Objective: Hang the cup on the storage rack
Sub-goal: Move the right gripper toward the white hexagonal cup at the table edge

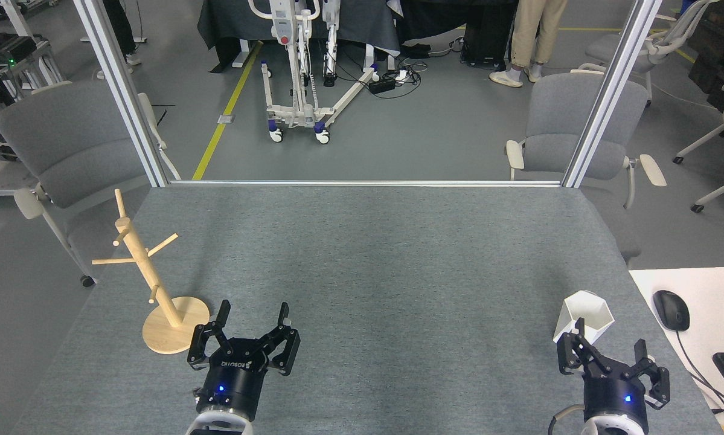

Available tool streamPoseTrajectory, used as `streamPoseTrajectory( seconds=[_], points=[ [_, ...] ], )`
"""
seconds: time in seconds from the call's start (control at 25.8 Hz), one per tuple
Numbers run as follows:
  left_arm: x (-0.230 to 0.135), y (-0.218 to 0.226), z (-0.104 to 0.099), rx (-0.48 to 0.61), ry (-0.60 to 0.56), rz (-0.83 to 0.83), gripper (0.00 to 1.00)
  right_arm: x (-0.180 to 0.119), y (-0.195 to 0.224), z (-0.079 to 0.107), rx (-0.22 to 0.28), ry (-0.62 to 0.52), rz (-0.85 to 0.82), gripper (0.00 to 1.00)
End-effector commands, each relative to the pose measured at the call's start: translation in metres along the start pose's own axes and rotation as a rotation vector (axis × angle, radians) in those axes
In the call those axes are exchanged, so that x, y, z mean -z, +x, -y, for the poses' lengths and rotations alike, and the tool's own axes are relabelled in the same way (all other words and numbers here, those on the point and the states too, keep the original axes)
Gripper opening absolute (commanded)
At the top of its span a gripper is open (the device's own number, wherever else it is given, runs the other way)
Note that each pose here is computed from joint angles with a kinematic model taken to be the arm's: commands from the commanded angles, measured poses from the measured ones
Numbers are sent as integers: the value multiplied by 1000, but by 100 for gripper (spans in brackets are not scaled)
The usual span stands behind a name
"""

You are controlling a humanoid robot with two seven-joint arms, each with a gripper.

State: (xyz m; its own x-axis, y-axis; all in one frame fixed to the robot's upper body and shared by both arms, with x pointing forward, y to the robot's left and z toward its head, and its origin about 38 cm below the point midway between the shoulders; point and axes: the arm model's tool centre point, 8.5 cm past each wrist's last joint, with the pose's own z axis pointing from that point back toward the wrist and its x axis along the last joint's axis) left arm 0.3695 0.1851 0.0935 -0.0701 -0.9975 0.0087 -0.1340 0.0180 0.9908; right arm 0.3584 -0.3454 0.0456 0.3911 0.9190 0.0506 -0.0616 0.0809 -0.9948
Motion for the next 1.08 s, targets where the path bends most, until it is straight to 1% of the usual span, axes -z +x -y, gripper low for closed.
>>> streamPoseTrajectory(
  seconds=[0.0, 0.12, 0.23, 0.46, 0.58, 0.7, 0.81, 0.89, 0.97, 1.05],
  points=[
    [0, 4, 1, 1, -2, 11, 100, 3, -13, -14, -30, 42, -13, 99],
    [0, 5, 3, 1, -8, 16, 100, 6, -19, -24, -51, 71, 2, 99],
    [-1, 4, 9, 1, -25, 13, 100, 12, -24, -27, -82, 87, 55, 99],
    [-1, 5, 9, -2, -26, 11, 100, 12, -27, -32, -93, 100, 72, 99],
    [0, 5, 9, -5, -26, 10, 100, 16, -33, -33, -114, 110, 101, 99],
    [0, 5, 14, -7, -41, 9, 100, 24, -31, -27, -114, 83, 145, 99],
    [1, 5, 18, -8, -52, 6, 100, 25, -31, -30, -110, 46, 172, 99],
    [1, 5, 18, -6, -51, 8, 100, 30, -25, -23, -100, 10, 199, 99],
    [1, 5, 18, -6, -51, 8, 100, 32, -21, -21, -95, 3, 231, 99],
    [1, 4, 18, -6, -52, 5, 100, 31, -20, -25, -90, 14, 252, 99]
  ],
)
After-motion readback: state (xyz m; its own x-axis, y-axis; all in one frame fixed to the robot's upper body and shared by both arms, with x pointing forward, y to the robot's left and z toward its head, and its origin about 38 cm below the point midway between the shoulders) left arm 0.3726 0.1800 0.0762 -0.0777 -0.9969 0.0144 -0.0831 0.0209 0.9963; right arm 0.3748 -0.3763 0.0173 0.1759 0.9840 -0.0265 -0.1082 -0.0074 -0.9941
